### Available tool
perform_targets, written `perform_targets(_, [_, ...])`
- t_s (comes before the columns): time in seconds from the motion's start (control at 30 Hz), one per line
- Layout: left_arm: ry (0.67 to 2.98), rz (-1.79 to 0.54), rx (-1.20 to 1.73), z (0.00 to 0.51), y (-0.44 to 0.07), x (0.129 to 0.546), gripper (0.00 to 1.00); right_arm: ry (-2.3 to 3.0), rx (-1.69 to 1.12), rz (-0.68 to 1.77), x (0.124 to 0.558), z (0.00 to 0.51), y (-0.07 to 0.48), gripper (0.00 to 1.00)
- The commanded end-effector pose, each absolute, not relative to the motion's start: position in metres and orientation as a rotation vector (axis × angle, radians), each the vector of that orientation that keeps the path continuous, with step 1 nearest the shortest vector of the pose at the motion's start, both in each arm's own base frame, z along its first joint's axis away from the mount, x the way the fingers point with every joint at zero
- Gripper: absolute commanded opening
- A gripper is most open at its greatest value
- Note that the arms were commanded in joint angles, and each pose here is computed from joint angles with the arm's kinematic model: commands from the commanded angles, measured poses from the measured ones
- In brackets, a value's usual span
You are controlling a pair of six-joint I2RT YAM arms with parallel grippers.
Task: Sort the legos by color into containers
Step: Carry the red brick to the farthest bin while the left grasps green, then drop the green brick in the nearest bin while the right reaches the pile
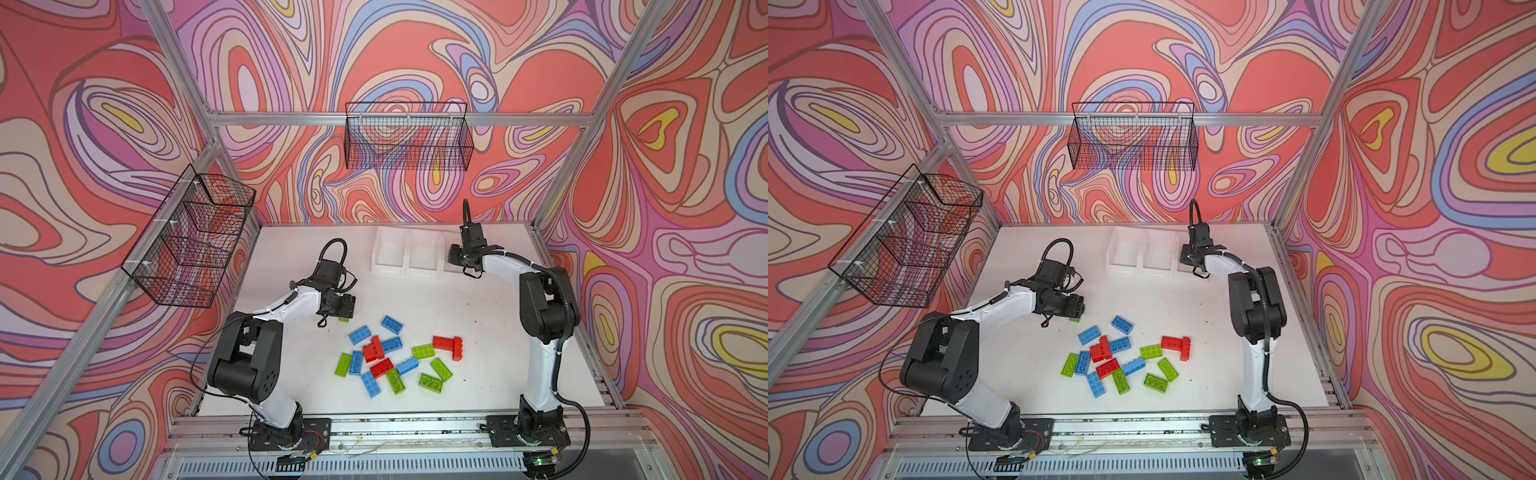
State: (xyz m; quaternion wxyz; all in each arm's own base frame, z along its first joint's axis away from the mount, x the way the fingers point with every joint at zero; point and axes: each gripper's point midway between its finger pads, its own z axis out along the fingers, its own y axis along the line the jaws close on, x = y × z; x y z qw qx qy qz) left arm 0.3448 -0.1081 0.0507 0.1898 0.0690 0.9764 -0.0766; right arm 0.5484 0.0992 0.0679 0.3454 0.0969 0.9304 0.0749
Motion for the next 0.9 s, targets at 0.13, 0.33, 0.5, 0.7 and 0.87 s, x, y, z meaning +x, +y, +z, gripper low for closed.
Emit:
perform_targets(0.13, [2.791,-0.212,0.195,0.043,-0.111,0.344,0.69,2.415,0.295,0.241,0.567,0.053,0.104,0.41])
perform_targets(0.33, [2.828,-0.204,0.182,0.035,-0.112,0.343,0.63,2.376,0.28,0.269,0.566,0.07,0.107,0.57])
perform_targets(0.5, [2.85,-0.153,0.179,0.032,-0.11,0.339,0.58,2.326,0.258,0.234,0.551,0.109,0.098,0.57])
perform_targets(0.7, [2.889,-0.091,0.176,0.024,-0.105,0.341,0.44,2.254,0.264,0.238,0.515,0.157,0.089,0.56])
perform_targets(0.87, [2.918,-0.094,0.181,0.019,-0.108,0.344,0.34,2.243,0.287,0.241,0.475,0.171,0.08,0.56])
